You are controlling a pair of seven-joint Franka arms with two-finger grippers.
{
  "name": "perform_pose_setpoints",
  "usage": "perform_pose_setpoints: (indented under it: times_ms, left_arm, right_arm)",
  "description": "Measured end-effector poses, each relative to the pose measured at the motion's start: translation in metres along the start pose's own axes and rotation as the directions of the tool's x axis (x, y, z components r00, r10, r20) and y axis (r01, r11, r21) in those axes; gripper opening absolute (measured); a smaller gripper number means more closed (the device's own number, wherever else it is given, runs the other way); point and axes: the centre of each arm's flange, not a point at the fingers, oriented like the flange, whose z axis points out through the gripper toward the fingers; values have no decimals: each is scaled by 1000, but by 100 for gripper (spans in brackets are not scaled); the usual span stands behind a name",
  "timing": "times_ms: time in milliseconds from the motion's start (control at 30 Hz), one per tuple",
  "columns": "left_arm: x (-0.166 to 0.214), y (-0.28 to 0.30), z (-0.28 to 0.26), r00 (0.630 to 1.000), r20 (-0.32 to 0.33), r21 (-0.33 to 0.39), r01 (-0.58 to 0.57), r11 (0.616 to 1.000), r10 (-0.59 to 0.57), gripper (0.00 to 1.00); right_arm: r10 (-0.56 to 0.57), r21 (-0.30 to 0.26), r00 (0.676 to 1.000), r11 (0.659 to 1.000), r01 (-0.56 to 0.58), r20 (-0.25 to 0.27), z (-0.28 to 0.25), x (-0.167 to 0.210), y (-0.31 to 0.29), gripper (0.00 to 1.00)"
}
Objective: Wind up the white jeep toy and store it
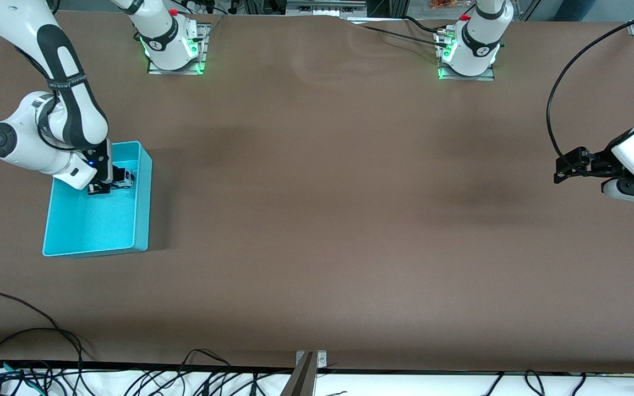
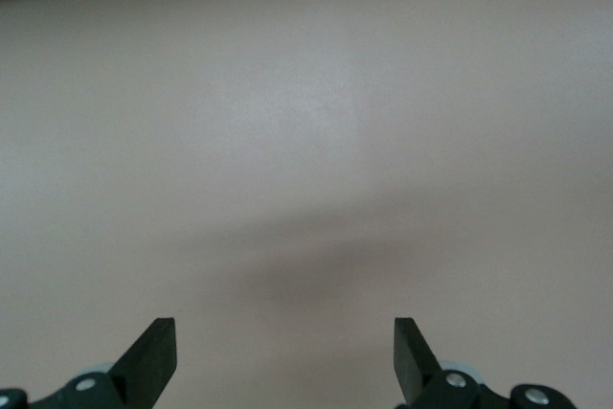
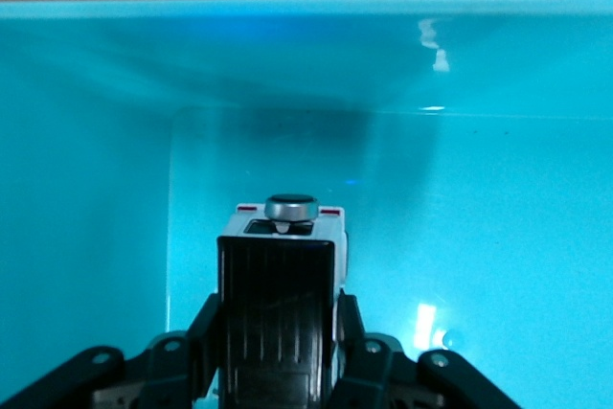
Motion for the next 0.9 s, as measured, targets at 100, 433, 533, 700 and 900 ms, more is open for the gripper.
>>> perform_pose_setpoints:
  times_ms: [100,433,533,700,900]
  left_arm:
    - [0,0,0,1000,0,0,0,1000,0,100]
    - [0,-3,2,1000,5,-1,5,1000,-5,100]
    - [0,-4,3,1000,7,-1,7,1000,-7,100]
    - [1,-5,5,1000,8,-1,7,1000,-7,100]
    - [1,-6,6,1000,10,-1,9,1000,-9,100]
  right_arm:
    - [-1,-11,1000,1000,1,1,-4,0,3,83]
    - [44,-43,998,998,-46,-34,-73,8,35,100]
    - [106,-41,993,993,-108,-52,-108,13,49,100]
    - [246,-51,967,967,-250,-72,-163,22,67,100]
    - [440,-43,893,894,-445,-92,-213,36,80,100]
